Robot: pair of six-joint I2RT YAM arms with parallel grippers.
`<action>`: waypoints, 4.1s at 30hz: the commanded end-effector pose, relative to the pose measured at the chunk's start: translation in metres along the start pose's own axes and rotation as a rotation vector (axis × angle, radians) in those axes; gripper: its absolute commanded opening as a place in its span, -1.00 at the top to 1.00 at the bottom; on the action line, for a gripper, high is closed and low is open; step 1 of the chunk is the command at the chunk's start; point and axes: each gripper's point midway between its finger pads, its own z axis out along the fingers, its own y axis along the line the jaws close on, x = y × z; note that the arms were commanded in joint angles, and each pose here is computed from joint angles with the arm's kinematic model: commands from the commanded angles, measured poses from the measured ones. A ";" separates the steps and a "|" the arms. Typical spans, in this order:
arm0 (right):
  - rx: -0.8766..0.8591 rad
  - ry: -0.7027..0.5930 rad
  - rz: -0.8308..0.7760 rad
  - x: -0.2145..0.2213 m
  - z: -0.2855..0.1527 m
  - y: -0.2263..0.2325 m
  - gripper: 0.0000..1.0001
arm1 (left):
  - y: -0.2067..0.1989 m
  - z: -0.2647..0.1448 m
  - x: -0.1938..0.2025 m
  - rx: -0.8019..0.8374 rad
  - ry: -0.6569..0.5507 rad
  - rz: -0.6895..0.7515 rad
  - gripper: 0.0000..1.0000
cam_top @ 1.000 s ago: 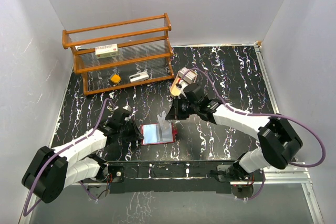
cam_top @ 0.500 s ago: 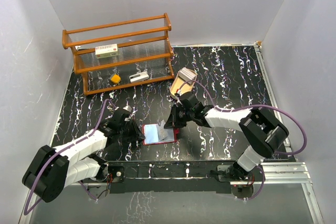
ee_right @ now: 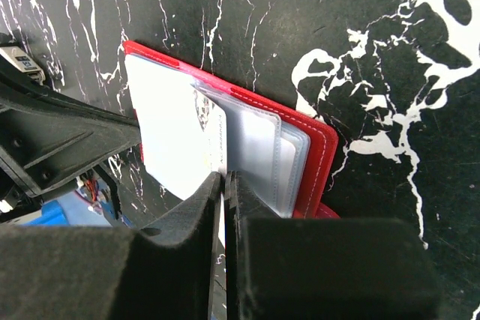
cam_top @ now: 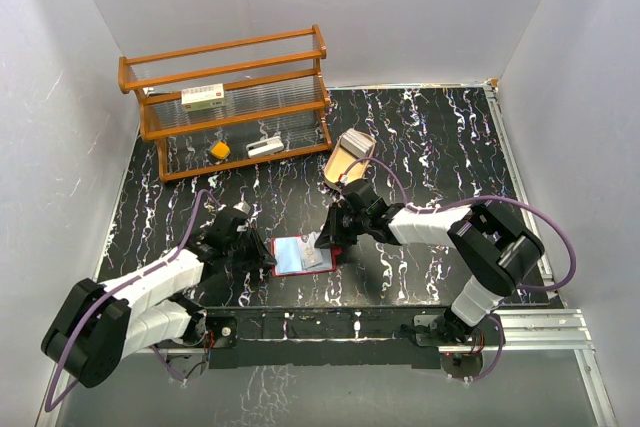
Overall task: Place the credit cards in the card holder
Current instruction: Insert the credit card into the card holder.
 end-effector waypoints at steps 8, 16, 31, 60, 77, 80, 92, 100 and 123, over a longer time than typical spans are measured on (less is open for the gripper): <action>0.083 -0.042 -0.063 -0.012 -0.003 -0.009 0.94 | 0.023 -0.003 0.021 -0.064 0.065 0.007 0.98; 0.085 -0.046 -0.073 -0.011 -0.005 -0.010 0.96 | 0.024 -0.003 0.022 -0.058 0.058 -0.004 0.99; 0.007 -0.007 -0.045 -0.002 0.003 -0.001 0.96 | 0.022 -0.002 0.023 -0.042 0.055 -0.014 1.00; -0.116 -0.048 0.027 -0.004 0.007 0.019 0.98 | 0.013 0.000 0.025 0.009 0.066 -0.046 1.00; -0.001 -0.077 -0.033 -0.003 0.006 0.017 0.46 | 0.011 0.000 0.027 0.034 0.067 -0.063 1.00; 0.036 -0.095 -0.072 -0.010 0.001 0.016 0.31 | 0.011 0.000 0.028 0.035 0.068 -0.061 1.00; 0.030 -0.044 -0.084 0.002 0.013 0.022 0.27 | 0.002 -0.003 0.021 0.053 0.056 -0.044 1.00; -0.078 -0.005 -0.075 0.012 0.029 0.058 0.30 | -0.003 -0.002 0.016 0.066 0.042 -0.044 1.00; 0.167 -0.255 -0.518 -0.074 -0.023 0.062 0.06 | -0.027 -0.036 -0.021 0.063 -0.102 0.049 0.27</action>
